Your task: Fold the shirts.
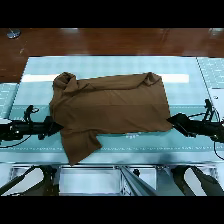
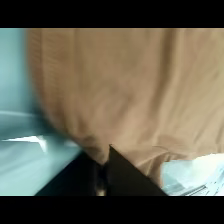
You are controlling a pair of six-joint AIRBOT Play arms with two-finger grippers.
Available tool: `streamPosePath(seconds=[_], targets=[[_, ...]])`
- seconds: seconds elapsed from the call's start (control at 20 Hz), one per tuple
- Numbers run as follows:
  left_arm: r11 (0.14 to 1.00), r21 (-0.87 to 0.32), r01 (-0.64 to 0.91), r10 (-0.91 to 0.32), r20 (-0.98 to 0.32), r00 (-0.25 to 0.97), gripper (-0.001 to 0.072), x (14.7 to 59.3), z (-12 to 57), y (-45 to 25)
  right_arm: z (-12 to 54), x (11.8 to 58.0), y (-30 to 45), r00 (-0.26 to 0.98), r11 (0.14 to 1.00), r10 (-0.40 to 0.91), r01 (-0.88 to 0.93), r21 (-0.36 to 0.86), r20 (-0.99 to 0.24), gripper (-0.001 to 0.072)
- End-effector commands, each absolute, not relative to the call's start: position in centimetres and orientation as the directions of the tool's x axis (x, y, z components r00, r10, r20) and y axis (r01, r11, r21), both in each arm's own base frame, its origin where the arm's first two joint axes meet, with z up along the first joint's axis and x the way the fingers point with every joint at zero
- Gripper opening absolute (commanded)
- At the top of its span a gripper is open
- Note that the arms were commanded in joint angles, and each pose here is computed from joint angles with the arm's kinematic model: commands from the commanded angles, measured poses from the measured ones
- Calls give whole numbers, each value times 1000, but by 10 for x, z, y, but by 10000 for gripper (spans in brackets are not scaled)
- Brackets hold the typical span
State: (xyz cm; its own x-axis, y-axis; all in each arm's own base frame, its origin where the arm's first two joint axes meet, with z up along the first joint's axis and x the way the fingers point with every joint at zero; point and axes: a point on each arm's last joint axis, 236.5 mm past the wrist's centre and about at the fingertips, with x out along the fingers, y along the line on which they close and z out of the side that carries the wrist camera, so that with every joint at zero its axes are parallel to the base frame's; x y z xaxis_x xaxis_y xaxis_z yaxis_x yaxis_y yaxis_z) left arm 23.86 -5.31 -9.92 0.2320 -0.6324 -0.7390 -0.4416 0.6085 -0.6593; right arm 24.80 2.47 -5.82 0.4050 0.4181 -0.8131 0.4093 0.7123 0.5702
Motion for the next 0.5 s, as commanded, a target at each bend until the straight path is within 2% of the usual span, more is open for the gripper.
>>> streamPosePath(seconds=[0.0,0.2,0.45], targets=[[606,-685,-404,-662,-716,221,20,244,-90,-65,-71,240,-5,363,735,294,506,452,-884,618],[615,-695,-372,-665,-711,230,20,251,-82,-63,-87,236,2,306,689,344,560,460,-888,618],[613,-697,-371,-669,-708,225,20,250,-81,-64,-101,262,24,329,578,480,578,576,-813,618]])
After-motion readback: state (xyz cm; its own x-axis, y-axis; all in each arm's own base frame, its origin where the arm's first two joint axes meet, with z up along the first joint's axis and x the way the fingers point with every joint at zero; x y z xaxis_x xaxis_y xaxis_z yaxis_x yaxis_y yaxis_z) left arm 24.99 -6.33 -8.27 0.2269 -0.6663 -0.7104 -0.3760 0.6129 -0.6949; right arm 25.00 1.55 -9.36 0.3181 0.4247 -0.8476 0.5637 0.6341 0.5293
